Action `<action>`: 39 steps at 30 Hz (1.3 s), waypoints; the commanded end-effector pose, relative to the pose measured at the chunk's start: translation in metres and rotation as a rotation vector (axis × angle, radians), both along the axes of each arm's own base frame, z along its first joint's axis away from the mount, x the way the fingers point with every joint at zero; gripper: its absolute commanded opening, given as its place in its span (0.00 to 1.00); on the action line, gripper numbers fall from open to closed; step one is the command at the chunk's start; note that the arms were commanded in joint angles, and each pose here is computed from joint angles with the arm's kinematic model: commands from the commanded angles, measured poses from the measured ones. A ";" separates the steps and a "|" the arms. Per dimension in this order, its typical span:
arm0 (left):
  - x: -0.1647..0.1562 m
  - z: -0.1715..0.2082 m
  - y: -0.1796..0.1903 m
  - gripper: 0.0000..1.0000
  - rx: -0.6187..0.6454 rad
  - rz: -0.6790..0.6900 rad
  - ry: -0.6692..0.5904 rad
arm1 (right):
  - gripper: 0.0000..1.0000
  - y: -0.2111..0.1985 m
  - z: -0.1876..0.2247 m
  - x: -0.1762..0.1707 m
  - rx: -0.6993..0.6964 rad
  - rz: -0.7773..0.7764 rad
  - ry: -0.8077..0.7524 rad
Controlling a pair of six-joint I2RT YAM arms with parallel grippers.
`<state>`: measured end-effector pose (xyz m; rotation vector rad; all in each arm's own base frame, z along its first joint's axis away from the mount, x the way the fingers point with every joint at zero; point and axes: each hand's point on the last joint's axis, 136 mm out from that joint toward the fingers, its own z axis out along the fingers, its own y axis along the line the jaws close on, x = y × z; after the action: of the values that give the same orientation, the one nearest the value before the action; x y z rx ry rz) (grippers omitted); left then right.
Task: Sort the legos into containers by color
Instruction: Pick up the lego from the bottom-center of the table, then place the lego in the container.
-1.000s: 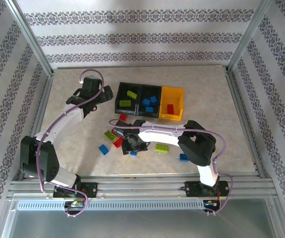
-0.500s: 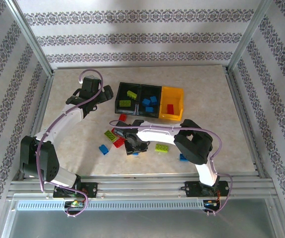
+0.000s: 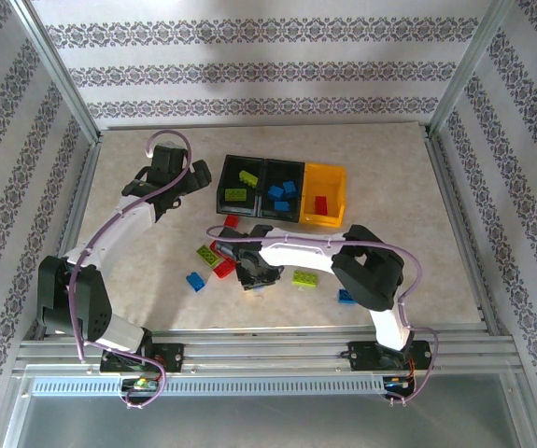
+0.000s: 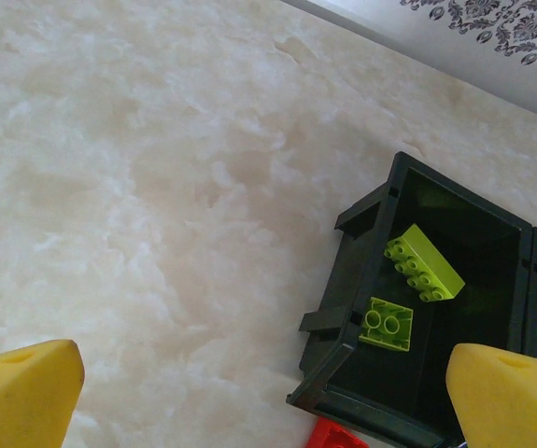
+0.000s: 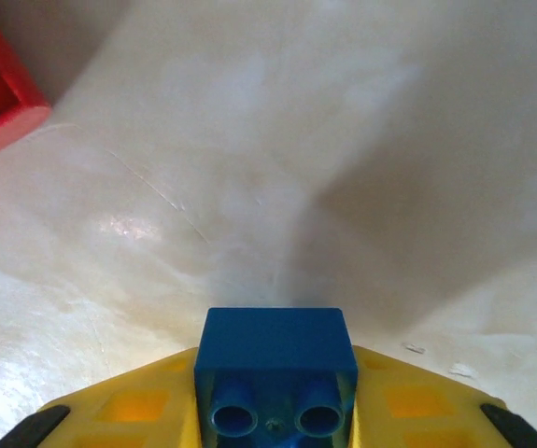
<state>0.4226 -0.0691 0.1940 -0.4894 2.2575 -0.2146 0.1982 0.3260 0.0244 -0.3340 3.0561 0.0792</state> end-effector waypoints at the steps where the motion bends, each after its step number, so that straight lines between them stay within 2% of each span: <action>1: 0.001 0.007 0.007 1.00 -0.014 0.021 -0.037 | 0.33 -0.011 0.037 0.023 -0.008 0.018 -0.107; 11: -0.016 0.003 0.013 1.00 0.002 0.020 -0.018 | 0.33 -0.048 0.095 0.111 -0.009 -0.026 -0.309; 17: -0.027 0.003 0.016 1.00 0.017 0.017 -0.003 | 0.33 -0.063 0.114 0.167 0.011 -0.073 -0.388; 27: -0.042 -0.007 0.016 1.00 0.014 -0.003 0.033 | 0.34 -0.075 0.109 0.240 0.029 -0.123 -0.415; 39: -0.057 -0.026 0.013 1.00 -0.009 -0.020 0.083 | 0.37 -0.078 0.080 0.280 0.017 -0.116 -0.406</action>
<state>0.3757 -0.0612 0.1735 -0.4853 2.3166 -0.2221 0.4693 0.2425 0.1057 -0.1147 2.6730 0.0104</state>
